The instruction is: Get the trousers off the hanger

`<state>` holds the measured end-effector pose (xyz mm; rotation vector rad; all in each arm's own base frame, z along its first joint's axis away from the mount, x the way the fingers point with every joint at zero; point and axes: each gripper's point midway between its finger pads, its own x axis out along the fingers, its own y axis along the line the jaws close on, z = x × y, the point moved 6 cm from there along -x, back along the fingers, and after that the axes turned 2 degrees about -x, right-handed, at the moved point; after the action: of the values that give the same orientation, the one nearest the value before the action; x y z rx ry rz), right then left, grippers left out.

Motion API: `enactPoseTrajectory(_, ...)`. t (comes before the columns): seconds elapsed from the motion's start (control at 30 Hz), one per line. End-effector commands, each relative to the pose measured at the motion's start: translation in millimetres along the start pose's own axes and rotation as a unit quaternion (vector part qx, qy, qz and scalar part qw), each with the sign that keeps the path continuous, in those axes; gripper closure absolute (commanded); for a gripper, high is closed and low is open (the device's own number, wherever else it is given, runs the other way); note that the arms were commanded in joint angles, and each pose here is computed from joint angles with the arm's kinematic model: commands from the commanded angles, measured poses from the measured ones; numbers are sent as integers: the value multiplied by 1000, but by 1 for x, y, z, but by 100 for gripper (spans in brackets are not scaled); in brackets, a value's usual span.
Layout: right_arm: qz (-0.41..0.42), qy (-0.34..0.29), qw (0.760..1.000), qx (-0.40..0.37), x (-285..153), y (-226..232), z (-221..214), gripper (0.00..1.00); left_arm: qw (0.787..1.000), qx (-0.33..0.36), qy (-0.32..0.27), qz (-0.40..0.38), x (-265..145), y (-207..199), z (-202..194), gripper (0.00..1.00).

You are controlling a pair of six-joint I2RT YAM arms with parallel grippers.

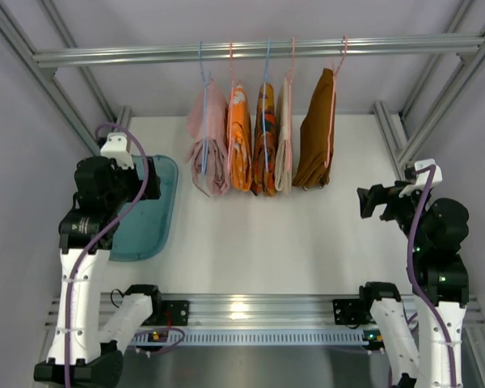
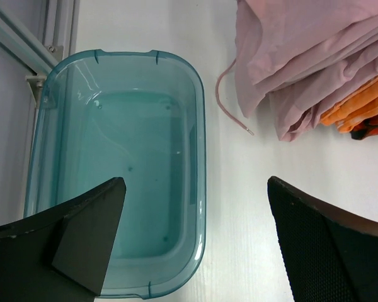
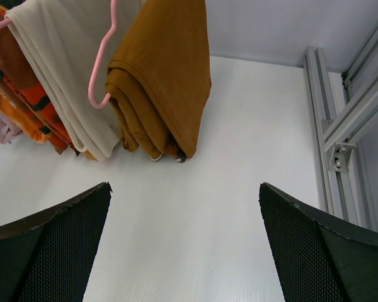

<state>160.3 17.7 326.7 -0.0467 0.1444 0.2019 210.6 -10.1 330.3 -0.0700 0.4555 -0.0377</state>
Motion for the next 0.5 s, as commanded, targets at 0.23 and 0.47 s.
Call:
enactPoseTrajectory(0.23,2,21,997,73,3,4,-3,1,991,-53,-21,-123,-17,-35,45,1)
enactPoseTrajectory(0.47,19,44,995,84,10,7,-10,0,930,-144,-22,-337,-16,-86,71,1)
